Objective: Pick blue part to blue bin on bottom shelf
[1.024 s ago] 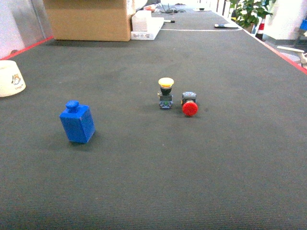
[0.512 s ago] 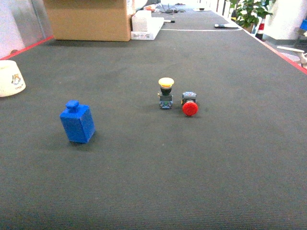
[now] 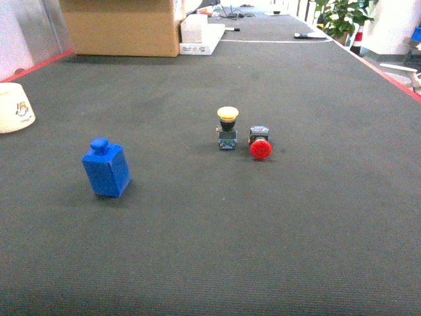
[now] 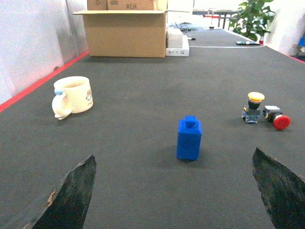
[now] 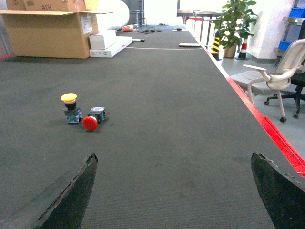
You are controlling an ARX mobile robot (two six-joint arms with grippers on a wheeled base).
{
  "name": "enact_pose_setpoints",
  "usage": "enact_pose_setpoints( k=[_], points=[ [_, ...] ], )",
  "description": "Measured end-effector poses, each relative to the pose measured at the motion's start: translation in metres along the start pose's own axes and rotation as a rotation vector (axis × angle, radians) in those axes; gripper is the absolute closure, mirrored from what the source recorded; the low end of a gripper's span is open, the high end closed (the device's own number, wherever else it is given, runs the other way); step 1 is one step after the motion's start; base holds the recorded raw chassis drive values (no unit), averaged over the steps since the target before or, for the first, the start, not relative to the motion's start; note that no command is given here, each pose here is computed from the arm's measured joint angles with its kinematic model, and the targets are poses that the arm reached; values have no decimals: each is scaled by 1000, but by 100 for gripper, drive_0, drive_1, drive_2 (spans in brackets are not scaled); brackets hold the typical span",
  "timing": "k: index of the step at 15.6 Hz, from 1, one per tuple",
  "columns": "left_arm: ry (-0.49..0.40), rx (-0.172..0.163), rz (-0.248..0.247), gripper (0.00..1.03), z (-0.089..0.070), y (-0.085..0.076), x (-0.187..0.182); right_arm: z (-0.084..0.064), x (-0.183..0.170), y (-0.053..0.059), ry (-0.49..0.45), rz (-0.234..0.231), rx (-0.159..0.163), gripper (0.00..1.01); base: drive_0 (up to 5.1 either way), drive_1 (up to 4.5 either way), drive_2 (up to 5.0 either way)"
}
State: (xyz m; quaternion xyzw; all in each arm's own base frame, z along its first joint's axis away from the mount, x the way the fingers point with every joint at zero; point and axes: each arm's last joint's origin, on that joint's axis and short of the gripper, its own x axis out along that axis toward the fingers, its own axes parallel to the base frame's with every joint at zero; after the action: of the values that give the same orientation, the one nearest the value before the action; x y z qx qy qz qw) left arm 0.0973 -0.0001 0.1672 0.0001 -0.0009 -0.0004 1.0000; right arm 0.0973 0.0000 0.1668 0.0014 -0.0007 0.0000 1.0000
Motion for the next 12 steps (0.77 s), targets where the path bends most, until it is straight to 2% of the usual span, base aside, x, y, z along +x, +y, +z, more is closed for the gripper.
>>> enact_pose_setpoints(
  k=[2, 3, 4, 6, 8, 10, 11, 12],
  points=[
    [193, -32, 114, 5, -5, -4, 6, 0, 0, 0, 0, 0, 0, 3, 0, 0, 0],
    [221, -51, 138, 5, -8, -5, 11, 0, 0, 0, 0, 0, 0, 3, 0, 0, 0],
    [207, -79, 132, 5, -6, -6, 17, 0, 0, 0, 0, 0, 0, 3, 0, 0, 0],
    [176, -94, 54, 5, 5, -15, 46, 0, 0, 0, 0, 0, 0, 3, 0, 0, 0],
    [146, -91, 13, 5, 18, -23, 93, 0, 0, 0, 0, 0, 0, 3, 0, 0, 0],
    [263, -82, -66, 5, 5, -32, 141, 0, 0, 0, 0, 0, 0, 3, 0, 0, 0],
    [323, -76, -89, 5, -6, -35, 159, 0, 0, 0, 0, 0, 0, 3, 0, 0, 0],
    [341, -60, -104, 5, -11, -36, 172, 0, 0, 0, 0, 0, 0, 3, 0, 0, 0]
  ],
)
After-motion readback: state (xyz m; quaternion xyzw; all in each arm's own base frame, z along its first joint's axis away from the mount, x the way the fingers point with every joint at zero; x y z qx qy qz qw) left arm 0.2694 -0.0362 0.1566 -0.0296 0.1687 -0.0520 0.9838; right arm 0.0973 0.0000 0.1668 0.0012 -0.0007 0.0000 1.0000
